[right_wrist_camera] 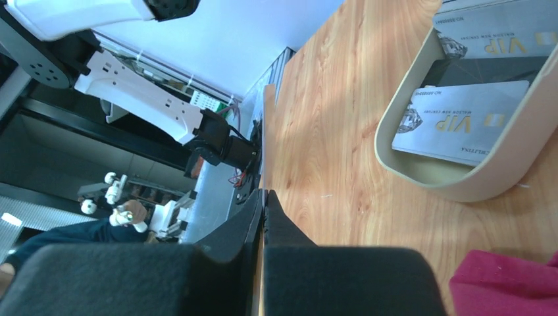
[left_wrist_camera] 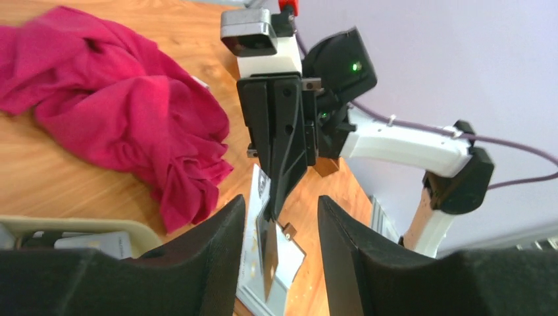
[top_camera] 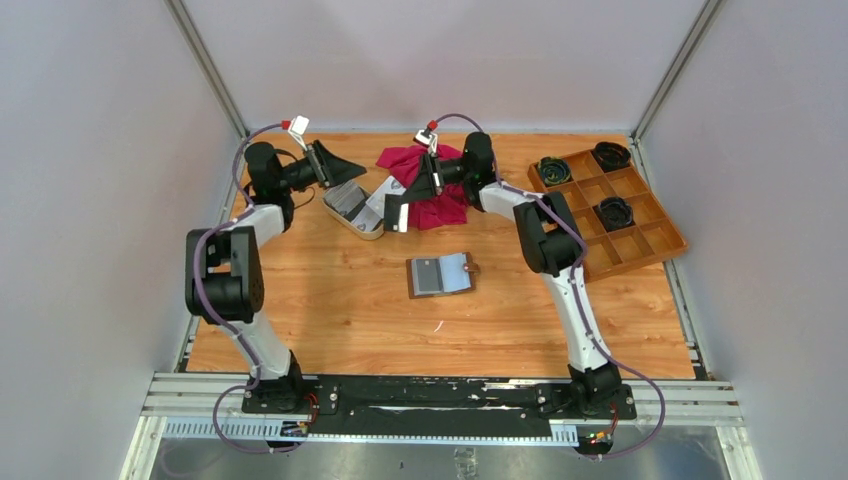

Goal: Put the credit cards into the card holder
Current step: Place the credit card in the storage box, then insert the credit card into the card holder.

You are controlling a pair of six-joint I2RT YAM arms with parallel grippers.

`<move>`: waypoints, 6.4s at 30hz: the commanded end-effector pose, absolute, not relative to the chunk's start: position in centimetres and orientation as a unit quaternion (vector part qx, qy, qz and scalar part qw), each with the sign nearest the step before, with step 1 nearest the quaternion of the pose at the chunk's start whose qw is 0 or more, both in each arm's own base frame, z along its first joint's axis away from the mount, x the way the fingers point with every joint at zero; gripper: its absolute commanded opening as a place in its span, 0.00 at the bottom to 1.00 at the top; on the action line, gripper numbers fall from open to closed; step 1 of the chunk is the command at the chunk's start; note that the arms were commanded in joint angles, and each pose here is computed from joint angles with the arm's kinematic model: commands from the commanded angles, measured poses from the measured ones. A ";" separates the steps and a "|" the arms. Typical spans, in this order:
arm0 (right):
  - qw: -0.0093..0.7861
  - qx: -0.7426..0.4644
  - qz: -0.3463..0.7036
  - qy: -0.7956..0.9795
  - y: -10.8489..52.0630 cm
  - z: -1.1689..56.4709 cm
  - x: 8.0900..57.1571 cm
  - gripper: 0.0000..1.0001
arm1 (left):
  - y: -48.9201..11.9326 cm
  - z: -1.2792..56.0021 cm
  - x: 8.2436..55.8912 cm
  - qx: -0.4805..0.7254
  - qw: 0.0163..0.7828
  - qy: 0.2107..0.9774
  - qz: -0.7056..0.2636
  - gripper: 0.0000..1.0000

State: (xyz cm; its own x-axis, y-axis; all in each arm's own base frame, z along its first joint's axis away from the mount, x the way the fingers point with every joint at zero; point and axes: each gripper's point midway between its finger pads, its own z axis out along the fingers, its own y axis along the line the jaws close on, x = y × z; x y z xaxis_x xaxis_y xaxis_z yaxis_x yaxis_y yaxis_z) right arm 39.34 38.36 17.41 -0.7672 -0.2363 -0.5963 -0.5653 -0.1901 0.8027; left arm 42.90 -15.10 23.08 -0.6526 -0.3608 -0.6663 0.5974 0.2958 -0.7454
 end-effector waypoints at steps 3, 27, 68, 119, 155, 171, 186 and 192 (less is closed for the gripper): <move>0.134 -0.321 0.725 0.595 38.8 20.6 39.1 0.00 | -12.8 21.9 40.4 0.071 0.447 0.726 -0.518 0.58; 0.126 -0.328 0.722 0.596 42.6 19.5 39.8 0.00 | -13.8 17.7 41.5 0.082 0.372 0.739 -0.556 0.15; 0.307 -0.445 0.406 0.737 24.7 20.9 28.0 0.00 | -13.2 27.6 28.6 0.102 0.594 0.754 -0.261 0.85; 0.222 -0.220 0.474 0.823 23.2 12.3 29.0 0.00 | -20.2 11.5 21.7 0.000 0.393 0.826 -0.403 0.84; 0.091 -0.166 0.533 0.824 25.9 7.9 30.8 0.00 | -25.9 5.0 26.3 0.098 0.329 0.873 -0.347 0.30; 0.069 -0.161 0.499 0.848 26.3 5.0 30.4 0.00 | -25.1 2.5 25.7 0.094 0.307 0.890 -0.325 0.28; 0.094 -0.198 0.440 0.871 25.8 4.2 30.9 0.00 | -25.1 1.7 25.5 0.098 0.296 0.894 -0.321 0.28; 0.106 -0.197 0.455 0.862 26.4 5.3 31.5 0.00 | -25.1 1.4 25.5 0.099 0.293 0.896 -0.319 0.28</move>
